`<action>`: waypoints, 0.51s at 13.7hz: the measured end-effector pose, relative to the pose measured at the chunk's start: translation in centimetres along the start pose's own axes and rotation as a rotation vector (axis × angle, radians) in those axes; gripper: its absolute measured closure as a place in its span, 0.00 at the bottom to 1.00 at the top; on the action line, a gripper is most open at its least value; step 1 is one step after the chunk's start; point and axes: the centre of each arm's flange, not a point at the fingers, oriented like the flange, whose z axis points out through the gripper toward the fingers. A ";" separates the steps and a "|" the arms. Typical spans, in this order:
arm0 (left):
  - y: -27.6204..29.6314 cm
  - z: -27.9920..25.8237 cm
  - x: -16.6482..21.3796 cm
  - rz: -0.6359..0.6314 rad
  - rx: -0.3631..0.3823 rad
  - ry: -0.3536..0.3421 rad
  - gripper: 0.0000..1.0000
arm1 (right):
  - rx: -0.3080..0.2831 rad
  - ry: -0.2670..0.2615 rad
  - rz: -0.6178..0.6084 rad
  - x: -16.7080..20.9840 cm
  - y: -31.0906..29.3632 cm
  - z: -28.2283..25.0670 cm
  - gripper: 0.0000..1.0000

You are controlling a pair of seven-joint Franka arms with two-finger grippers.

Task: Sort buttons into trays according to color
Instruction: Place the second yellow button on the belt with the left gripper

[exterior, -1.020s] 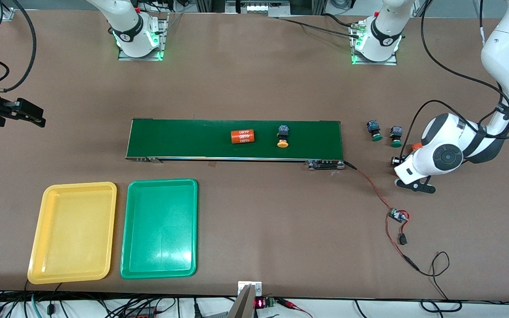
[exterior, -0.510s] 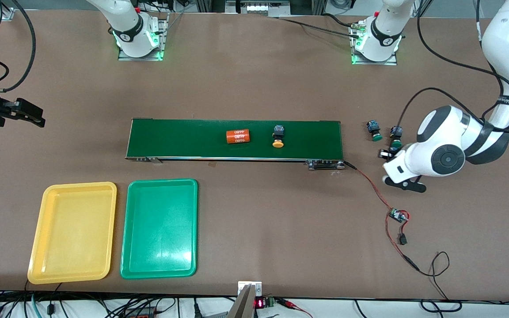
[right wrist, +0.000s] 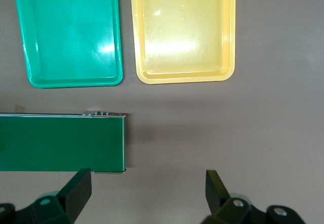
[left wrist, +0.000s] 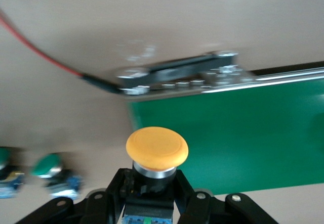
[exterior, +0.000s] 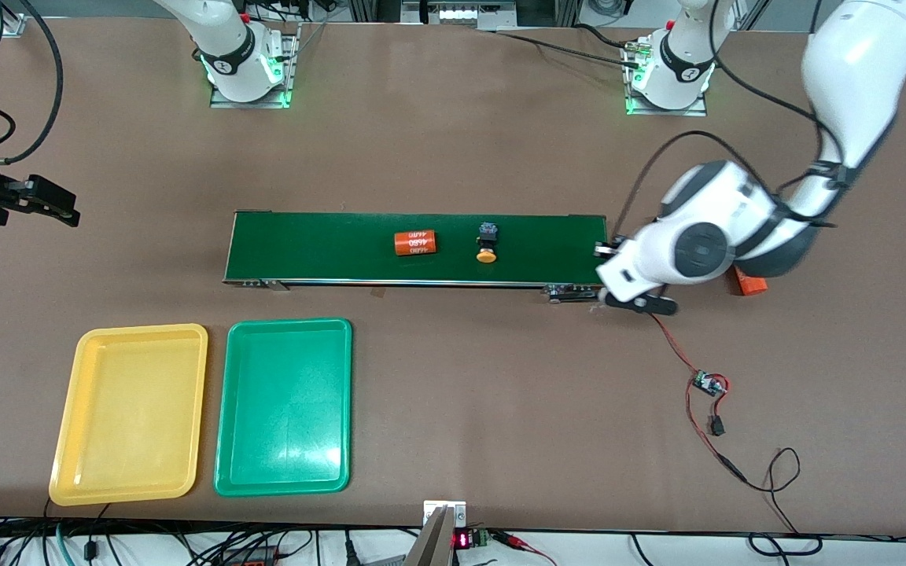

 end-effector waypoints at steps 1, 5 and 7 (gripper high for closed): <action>2.0 0.8 -0.5 -0.006 -0.007 0.011 0.58 | 0.000 0.000 0.000 0.0 0.0 0.0 0.00; 5.6 3.8 -1.3 -0.058 -0.024 0.023 0.58 | 0.000 0.000 0.001 0.0 0.0 0.0 0.00; 6.0 5.0 -1.1 -0.087 -0.015 0.019 0.58 | 0.000 0.000 0.001 0.0 0.0 0.0 0.00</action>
